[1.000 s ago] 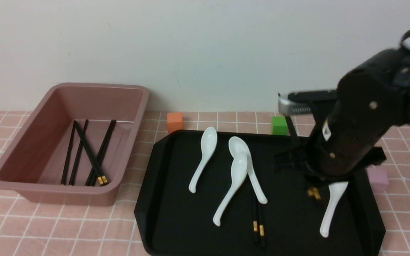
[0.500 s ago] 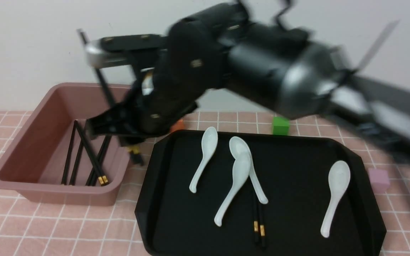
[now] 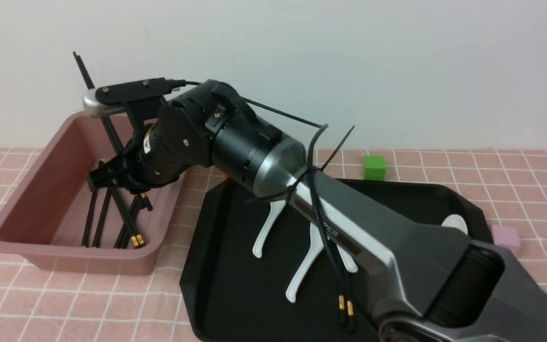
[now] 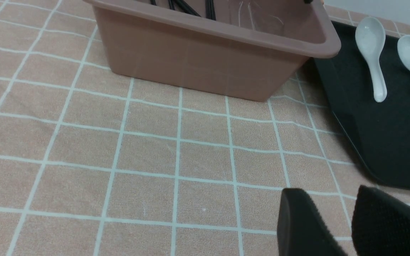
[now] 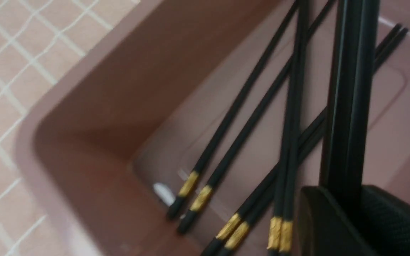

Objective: On pink tablecloth take chopsticks from black tray and put them in box.

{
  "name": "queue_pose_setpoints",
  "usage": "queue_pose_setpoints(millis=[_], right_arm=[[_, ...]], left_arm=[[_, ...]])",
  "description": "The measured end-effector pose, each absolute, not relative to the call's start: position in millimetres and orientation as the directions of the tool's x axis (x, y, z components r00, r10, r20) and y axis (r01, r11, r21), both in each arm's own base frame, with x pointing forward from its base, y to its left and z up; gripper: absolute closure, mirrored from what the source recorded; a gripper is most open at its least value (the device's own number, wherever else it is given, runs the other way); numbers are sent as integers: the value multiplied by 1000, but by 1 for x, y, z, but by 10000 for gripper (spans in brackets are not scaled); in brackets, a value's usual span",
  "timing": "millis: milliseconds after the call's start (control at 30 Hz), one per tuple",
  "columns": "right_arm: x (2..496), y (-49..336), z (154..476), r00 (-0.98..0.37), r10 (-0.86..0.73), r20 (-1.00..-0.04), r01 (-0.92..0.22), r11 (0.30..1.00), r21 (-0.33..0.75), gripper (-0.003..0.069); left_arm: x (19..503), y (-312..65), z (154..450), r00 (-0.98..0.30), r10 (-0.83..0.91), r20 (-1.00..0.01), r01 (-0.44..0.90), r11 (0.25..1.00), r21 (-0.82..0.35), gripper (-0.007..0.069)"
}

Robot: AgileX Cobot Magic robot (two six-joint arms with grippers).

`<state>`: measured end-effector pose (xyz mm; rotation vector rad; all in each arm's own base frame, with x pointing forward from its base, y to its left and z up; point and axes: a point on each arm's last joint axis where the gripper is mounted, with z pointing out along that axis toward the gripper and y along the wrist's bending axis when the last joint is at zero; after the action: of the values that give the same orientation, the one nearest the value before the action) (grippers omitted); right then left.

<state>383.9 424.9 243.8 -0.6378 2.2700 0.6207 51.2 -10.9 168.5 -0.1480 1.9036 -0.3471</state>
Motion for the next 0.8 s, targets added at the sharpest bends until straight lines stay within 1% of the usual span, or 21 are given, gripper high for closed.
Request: queue_pose_setpoints(millis=[100, 133, 167, 200, 333, 367, 433, 467, 500, 600, 667, 767, 800], right_arm=[[390, 423, 238, -640, -263, -722, -586, 774, 238, 461], [391, 422, 238, -642, -258, -722, -584, 775, 241, 410], [391, 422, 238, -642, -258, -722, -584, 775, 242, 403], [391, 421, 239, -644, -249, -724, -583, 772, 253, 337], [389, 421, 246, -652, -239, -719, -584, 764, 275, 210], [388, 420, 249, -655, -243, -716, -585, 763, 276, 190], [384, 416, 259, -666, -260, -699, -584, 765, 272, 172], [380, 412, 269, -670, -268, -692, -585, 765, 269, 172], [379, 412, 271, -670, -271, -691, -585, 765, 268, 172], [359, 391, 318, -680, -333, -653, -602, 762, 238, 212], [346, 378, 347, -666, -360, -653, -621, 752, 219, 265], [327, 359, 393, -615, -361, -701, -658, 725, 203, 371], [324, 356, 399, -609, -358, -708, -661, 722, 203, 380]], left_arm=[[51, -11, 168, -354, -269, -896, 65, 949, -310, 386], [51, -11, 168, -354, -269, -896, 65, 949, -310, 386], [51, -11, 168, -354, -269, -896, 65, 949, -310, 386], [51, -11, 168, -354, -269, -896, 65, 949, -310, 386], [51, -11, 168, -354, -269, -896, 65, 949, -310, 386], [51, -11, 168, -354, -269, -896, 65, 949, -310, 386], [51, -11, 168, -354, -269, -896, 65, 949, -310, 386], [51, -11, 168, -354, -269, -896, 65, 949, -310, 386], [51, -11, 168, -354, -269, -896, 65, 949, -310, 386], [51, -11, 168, -354, -269, -896, 65, 949, -310, 386], [51, -11, 168, -354, -269, -896, 65, 949, -310, 386], [51, -11, 168, -354, -269, -896, 65, 949, -310, 386], [51, -11, 168, -354, -269, -896, 65, 949, -310, 386]])
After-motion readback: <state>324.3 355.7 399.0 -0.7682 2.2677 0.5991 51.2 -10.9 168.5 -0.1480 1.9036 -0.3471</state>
